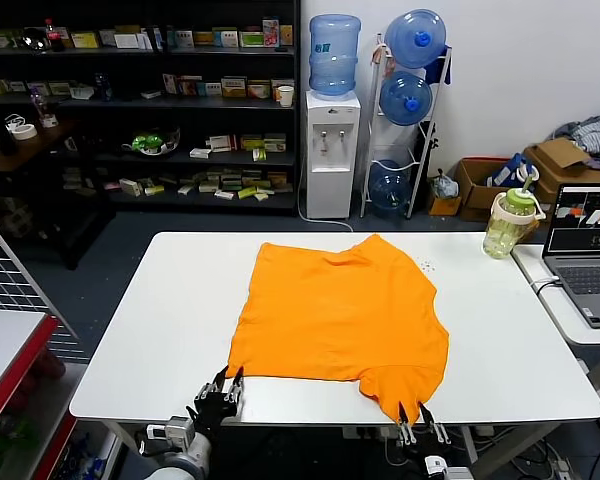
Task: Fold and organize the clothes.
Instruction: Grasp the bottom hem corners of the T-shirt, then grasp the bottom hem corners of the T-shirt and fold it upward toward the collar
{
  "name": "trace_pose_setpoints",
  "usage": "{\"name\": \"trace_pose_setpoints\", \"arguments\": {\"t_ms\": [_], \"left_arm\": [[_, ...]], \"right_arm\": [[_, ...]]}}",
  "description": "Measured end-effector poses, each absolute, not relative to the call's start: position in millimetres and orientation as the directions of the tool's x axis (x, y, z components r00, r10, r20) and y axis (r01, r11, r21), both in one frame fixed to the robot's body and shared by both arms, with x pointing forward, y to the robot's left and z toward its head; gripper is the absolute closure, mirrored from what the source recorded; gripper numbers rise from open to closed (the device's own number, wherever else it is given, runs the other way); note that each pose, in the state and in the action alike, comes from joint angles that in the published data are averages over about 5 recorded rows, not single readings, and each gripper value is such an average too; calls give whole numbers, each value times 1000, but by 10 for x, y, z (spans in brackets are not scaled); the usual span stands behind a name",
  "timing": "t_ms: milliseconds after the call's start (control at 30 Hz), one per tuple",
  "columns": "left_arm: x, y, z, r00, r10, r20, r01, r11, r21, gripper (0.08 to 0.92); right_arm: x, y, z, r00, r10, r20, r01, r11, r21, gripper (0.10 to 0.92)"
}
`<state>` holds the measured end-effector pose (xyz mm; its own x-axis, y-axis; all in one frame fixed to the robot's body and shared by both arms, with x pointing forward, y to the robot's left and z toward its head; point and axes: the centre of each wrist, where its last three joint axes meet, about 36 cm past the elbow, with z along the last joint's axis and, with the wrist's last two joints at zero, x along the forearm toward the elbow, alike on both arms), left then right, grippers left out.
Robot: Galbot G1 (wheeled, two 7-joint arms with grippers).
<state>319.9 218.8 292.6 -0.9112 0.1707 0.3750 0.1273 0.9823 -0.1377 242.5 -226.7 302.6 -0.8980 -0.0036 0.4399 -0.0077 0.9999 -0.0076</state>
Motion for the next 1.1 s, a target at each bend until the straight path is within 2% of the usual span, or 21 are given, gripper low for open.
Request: {"name": "trace_pose_setpoints", "arguments": {"t_ms": [167, 300, 567, 833, 1100], "left_arm": [[3191, 2168, 2917, -910, 174, 377, 130, 982, -139, 826], [3176, 2166, 2926, -910, 174, 377, 130, 982, -139, 905], [3096, 2218, 3032, -912, 170, 373, 128, 982, -136, 909], [2937, 2335, 3272, -916, 180, 357, 139, 980, -140, 909], [2877, 2419, 3524, -929, 198, 314, 160, 977, -142, 909]], "right_arm": [[2405, -2271, 3041, -902, -4, 432, -7, 1000, -7, 853], [2372, -2276, 3084, -907, -7, 422, -9, 1000, -3, 898], [2200, -2393, 3254, -916, -14, 401, -14, 1000, 4, 898], [2031, -2481, 3518, -931, -32, 363, -28, 999, 17, 898], [2199, -2487, 3670, -951, -36, 306, -26, 999, 37, 898]]}}
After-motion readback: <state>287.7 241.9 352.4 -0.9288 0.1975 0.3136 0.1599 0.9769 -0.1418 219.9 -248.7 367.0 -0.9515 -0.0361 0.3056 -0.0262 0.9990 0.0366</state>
